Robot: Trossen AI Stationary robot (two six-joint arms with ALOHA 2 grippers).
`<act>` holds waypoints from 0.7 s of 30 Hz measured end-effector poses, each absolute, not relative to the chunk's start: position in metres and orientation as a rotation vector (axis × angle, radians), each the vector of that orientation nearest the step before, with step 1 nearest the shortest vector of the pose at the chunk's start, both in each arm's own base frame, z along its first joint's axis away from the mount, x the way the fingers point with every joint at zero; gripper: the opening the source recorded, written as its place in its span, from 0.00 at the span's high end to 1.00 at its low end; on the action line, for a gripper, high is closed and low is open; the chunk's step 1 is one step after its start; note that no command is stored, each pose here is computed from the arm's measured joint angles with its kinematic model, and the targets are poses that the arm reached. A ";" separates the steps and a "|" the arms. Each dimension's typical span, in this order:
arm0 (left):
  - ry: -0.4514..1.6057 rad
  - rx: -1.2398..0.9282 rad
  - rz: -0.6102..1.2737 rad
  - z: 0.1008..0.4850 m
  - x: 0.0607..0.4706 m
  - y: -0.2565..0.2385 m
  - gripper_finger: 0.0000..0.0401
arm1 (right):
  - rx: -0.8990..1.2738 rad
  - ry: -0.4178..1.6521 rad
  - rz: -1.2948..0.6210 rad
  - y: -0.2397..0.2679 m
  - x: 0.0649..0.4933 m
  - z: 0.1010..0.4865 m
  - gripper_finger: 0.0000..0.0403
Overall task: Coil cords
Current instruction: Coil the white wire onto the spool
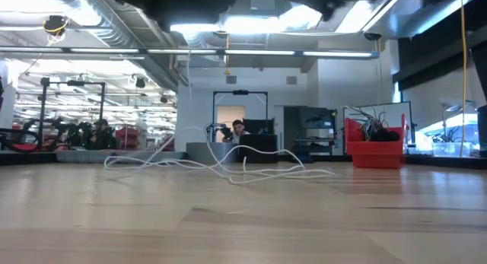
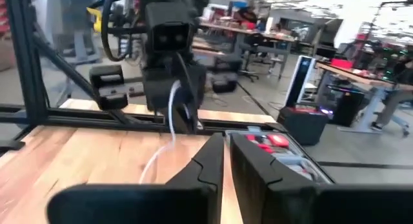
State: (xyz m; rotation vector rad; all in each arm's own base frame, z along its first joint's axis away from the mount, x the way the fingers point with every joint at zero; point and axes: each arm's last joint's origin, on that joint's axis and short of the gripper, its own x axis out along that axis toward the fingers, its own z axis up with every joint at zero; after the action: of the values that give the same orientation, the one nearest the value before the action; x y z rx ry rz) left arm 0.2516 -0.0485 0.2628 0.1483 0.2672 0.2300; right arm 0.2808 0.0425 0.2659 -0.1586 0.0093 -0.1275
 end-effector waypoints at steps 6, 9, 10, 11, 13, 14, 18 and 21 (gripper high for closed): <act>0.294 0.166 0.194 0.260 0.250 -0.055 1.00 | -0.174 0.036 -0.026 0.038 0.324 0.269 0.92; 0.297 0.180 0.185 0.260 0.249 -0.057 1.00 | -0.156 0.028 0.030 0.033 0.334 0.271 0.92; 0.299 0.183 0.183 0.260 0.249 -0.057 1.00 | -0.149 0.029 0.056 0.033 0.335 0.271 0.91; 0.299 0.182 0.183 0.260 0.249 -0.057 1.00 | -0.144 0.026 0.075 0.033 0.336 0.272 0.90; 0.301 0.184 0.183 0.259 0.249 -0.057 1.00 | -0.144 0.024 0.109 0.035 0.336 0.272 0.86; 0.299 0.183 0.183 0.260 0.249 -0.057 1.00 | -0.145 0.023 0.117 0.036 0.336 0.272 0.83; 0.301 0.183 0.183 0.260 0.249 -0.057 1.00 | -0.153 0.029 0.126 0.036 0.336 0.272 0.72; 0.300 0.182 0.184 0.260 0.249 -0.057 1.00 | -0.171 0.030 0.129 0.036 0.336 0.272 0.68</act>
State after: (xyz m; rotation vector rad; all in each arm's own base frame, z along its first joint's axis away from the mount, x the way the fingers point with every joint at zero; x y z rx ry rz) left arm 0.2490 -0.0569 0.2597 0.1823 0.2998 0.1838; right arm 0.3357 0.0357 0.2717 -0.1708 0.0297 0.1293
